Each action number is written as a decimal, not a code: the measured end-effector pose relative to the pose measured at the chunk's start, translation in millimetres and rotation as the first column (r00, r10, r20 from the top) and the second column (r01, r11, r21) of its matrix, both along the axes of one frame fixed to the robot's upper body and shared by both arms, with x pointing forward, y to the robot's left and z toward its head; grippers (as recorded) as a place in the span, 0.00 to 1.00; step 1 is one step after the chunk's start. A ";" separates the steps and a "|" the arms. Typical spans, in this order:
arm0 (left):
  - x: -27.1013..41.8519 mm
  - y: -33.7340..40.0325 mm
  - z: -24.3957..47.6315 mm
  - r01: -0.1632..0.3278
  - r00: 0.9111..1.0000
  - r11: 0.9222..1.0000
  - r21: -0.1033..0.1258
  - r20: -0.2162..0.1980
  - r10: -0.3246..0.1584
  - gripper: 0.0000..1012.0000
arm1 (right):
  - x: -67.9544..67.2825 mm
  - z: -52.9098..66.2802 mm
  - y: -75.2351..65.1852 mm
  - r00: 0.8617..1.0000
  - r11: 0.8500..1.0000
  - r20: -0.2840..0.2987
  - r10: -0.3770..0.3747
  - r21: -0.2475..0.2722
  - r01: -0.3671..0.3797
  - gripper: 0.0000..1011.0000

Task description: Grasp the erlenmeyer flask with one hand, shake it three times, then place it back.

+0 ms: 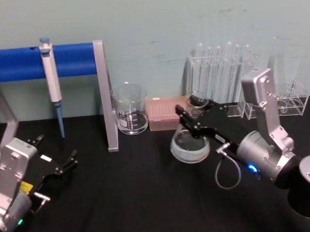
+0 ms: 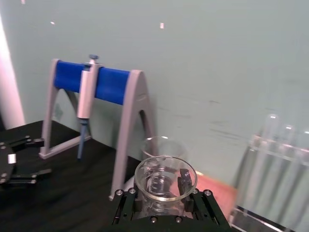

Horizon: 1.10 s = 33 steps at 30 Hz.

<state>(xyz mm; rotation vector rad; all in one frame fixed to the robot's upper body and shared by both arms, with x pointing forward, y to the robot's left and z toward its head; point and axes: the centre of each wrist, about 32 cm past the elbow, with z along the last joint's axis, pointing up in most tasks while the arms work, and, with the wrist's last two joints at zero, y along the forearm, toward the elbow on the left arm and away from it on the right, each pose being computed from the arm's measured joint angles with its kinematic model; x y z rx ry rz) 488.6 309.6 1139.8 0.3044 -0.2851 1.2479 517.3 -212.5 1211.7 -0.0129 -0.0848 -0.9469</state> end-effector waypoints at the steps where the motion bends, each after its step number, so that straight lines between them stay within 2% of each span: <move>1: 0.0 0.0 0.0 0.000 1.000 1.000 0.000 0.000 0.000 0.99 | -0.8 0.0 -2.8 1.000 1.000 0.001 -0.015 -0.001 0.015 0.45; 14: 0.0 0.0 0.0 0.000 1.000 1.000 0.000 0.000 0.000 0.99 | -5.7 -0.9 -16.0 0.997 0.997 -0.002 -0.081 -0.003 0.081 0.45; 24: 0.0 0.0 0.0 0.000 1.000 1.000 0.000 0.000 0.000 0.99 | -1.3 -1.9 -13.5 0.998 0.998 -0.006 -0.069 0.001 0.069 0.45; 33: 0.0 0.0 0.0 0.000 1.000 1.000 0.000 0.000 0.000 0.99 | 6.2 -1.7 -4.8 1.000 1.000 -0.007 -0.021 0.001 0.021 0.45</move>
